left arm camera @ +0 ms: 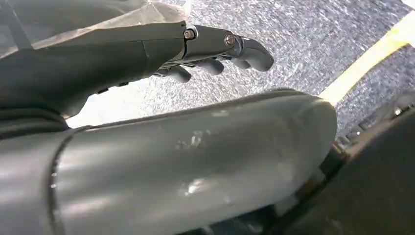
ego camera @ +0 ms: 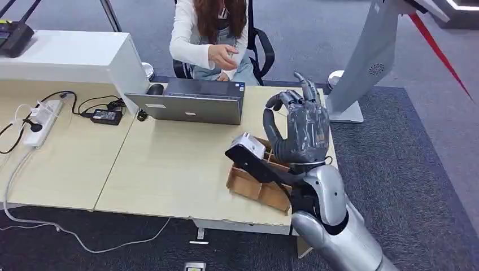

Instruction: Pass the card to the sensor for recognition and then transmit it.

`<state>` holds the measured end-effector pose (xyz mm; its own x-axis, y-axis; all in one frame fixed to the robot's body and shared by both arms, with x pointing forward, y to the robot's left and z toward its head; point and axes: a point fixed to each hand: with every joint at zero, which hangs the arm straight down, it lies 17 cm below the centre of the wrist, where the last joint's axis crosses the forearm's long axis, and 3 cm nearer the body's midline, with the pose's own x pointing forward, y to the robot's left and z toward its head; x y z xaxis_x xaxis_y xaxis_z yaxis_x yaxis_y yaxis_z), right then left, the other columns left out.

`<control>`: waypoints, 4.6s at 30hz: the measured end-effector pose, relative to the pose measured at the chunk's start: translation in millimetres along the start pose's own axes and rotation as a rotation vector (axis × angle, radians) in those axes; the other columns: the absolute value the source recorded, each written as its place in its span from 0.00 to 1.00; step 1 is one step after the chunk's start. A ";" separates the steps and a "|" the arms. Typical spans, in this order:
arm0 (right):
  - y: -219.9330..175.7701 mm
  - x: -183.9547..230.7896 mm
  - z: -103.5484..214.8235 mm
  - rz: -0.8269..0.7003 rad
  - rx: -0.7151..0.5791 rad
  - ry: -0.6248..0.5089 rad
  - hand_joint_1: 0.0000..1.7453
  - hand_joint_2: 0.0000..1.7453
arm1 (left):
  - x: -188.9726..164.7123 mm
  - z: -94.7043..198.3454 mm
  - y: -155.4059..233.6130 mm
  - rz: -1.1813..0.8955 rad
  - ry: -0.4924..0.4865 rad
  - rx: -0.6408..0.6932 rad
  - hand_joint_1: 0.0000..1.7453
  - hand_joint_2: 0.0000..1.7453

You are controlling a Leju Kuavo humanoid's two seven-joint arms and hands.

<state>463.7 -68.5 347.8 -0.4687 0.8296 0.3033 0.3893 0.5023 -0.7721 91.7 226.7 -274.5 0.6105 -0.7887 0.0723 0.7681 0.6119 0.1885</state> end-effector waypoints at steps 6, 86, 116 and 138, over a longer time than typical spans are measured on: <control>-5.0 18.8 -53.2 -0.042 -0.008 -0.034 1.00 1.00 | 9.8 1.1 -2.4 -0.041 -0.033 -0.005 0.00 0.00; 31.9 -38.5 89.8 -0.747 -0.008 0.228 0.00 1.00 | 9.5 2.0 -5.7 -0.003 0.002 0.009 0.00 0.00; 87.3 -33.9 114.1 -1.536 0.187 0.433 0.00 1.00 | 10.3 2.2 -7.2 -0.006 -0.005 -0.003 0.00 0.00; 102.2 -53.5 111.4 -1.913 0.068 0.570 0.00 1.00 | 7.7 1.8 -5.6 -0.014 0.000 -0.004 0.00 0.00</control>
<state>440.2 -88.8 190.4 0.1020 -0.6983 0.7086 -0.2494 0.6716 0.6977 91.7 217.1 -273.2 0.5993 -0.7974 0.0700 0.7776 0.6007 0.1858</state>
